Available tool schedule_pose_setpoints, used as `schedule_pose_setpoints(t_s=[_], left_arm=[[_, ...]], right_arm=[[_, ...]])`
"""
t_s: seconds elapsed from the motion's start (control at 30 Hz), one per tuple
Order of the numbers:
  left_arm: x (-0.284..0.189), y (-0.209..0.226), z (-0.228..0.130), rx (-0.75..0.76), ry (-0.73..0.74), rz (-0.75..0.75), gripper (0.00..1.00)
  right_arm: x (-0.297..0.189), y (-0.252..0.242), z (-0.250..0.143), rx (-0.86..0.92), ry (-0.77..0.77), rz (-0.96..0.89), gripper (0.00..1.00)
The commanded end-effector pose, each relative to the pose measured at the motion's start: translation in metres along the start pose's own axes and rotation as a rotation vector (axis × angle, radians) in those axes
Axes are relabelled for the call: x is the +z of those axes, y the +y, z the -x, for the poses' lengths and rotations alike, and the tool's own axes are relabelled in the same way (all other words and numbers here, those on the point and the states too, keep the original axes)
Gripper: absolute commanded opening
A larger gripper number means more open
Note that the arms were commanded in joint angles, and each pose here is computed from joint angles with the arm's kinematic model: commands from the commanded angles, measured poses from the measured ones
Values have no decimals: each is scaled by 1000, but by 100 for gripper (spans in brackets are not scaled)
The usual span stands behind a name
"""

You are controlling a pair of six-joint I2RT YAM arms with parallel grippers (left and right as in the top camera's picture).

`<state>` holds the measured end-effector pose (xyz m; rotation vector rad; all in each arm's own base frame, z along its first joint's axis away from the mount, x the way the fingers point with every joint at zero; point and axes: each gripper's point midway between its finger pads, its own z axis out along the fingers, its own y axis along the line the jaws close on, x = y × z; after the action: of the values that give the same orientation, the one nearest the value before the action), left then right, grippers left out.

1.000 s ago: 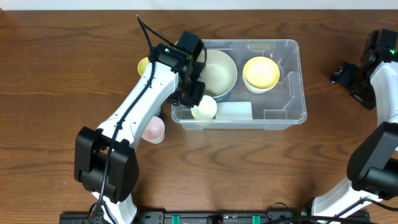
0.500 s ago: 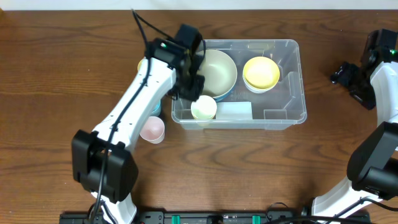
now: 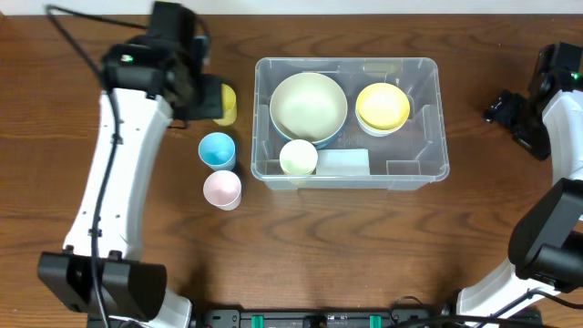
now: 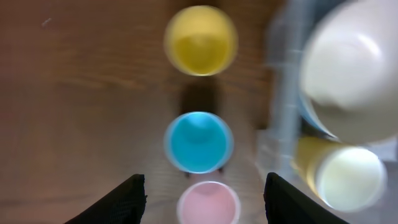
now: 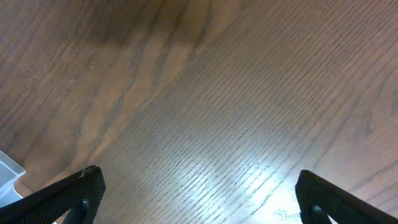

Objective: Pack container
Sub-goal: 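Move the left gripper to the blue cup and grasp it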

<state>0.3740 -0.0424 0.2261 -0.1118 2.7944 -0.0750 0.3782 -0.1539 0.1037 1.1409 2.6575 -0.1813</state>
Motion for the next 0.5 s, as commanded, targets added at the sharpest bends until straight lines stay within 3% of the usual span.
schedule_pose_setpoints(t_s=[0.0,0.47], left_arm=[[14,28,-8,-126,49,53,62],[84,55,-45,-254,138,91,62]], right_arm=[[4,-1,-2,17,8,-8,99],[4,-1,-2,17,8,-8,99]])
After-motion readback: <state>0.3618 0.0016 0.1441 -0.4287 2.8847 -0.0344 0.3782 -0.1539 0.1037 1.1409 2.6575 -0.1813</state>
